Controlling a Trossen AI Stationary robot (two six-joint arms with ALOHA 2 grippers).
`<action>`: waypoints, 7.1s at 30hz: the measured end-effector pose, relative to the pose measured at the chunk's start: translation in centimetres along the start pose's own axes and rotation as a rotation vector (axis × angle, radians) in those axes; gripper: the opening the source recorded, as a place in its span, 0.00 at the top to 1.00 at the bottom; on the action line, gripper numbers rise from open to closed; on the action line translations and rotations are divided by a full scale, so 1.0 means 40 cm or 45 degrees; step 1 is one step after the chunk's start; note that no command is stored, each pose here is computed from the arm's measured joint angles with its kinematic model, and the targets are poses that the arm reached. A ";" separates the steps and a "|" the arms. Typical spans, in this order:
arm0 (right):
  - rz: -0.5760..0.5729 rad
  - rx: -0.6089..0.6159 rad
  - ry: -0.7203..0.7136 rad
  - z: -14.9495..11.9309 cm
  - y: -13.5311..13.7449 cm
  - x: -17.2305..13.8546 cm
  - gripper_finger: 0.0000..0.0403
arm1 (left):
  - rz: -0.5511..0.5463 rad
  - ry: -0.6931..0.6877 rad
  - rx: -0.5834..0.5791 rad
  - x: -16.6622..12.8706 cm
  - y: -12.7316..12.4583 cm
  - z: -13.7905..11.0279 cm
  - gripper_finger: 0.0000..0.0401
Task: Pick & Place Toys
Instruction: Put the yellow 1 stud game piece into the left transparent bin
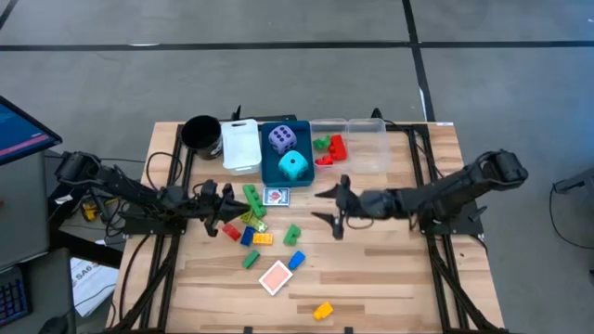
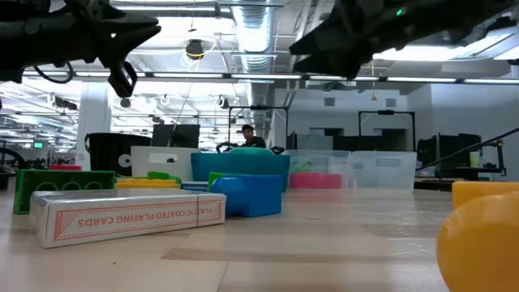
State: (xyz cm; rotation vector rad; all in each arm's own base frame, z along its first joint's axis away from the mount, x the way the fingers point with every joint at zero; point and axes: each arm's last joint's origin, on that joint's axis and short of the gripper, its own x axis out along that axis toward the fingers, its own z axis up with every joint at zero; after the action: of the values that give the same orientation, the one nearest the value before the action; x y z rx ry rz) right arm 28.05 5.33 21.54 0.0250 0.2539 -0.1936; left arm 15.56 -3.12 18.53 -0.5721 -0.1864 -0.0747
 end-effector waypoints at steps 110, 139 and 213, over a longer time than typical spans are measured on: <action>0.955 -0.062 0.221 -0.369 0.382 -0.042 0.36 | 0.212 0.219 0.205 0.126 -0.027 0.002 0.44; 0.823 -0.156 0.435 -0.353 0.423 0.003 0.36 | 0.213 0.220 0.206 0.126 -0.027 0.002 0.44; 0.925 0.099 0.359 -0.280 0.427 0.060 0.32 | 0.235 0.261 0.215 0.124 -0.022 -0.006 0.44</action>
State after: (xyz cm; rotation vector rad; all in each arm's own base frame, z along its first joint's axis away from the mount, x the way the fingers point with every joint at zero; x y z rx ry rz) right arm 30.87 22.21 10.11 0.2192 0.5010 0.5274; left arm 20.35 -4.07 19.77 -0.4080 0.0599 0.0609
